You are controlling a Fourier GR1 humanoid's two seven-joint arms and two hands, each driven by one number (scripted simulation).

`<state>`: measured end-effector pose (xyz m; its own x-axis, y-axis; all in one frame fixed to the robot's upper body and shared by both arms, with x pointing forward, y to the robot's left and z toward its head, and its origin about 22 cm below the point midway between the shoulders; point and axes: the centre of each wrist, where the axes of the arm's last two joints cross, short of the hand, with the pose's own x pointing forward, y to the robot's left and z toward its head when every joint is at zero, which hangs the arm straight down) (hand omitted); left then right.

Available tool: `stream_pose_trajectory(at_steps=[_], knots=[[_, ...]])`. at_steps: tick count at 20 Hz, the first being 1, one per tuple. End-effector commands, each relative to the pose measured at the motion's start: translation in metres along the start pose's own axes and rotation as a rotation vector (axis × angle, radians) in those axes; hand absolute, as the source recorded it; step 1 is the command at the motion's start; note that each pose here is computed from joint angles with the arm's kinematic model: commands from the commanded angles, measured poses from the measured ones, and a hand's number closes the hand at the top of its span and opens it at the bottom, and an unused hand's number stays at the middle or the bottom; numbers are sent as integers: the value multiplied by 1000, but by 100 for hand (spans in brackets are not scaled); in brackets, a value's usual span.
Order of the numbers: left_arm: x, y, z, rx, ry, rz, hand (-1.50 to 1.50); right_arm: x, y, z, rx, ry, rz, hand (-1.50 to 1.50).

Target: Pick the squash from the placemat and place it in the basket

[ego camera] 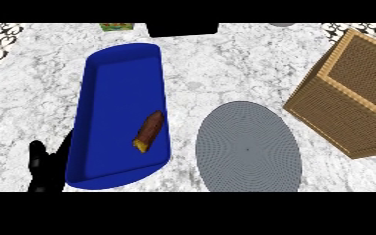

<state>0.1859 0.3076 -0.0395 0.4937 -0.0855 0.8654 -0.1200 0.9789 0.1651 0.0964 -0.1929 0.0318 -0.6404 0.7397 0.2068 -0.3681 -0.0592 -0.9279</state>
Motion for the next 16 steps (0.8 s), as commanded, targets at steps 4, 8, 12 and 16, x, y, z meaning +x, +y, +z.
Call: stream_pose_trajectory(at_steps=[4, 8, 12, 16], knots=[[-13, 0, 6, 1, 69, 35, 0, 48, -48, 39, -359, -196, -534, 150], [-14, 3, 6, 23, 55, 26, 0, 48, -86, 63, -497, -229, -589, 150], [-15, -7, 10, -3, 50, 26, 0, 39, -90, 68, -562, -162, -584, 150], [-11, 5, 9, 0, 37, 11, 0, 31, -94, 71, -625, -111, -570, 150]])
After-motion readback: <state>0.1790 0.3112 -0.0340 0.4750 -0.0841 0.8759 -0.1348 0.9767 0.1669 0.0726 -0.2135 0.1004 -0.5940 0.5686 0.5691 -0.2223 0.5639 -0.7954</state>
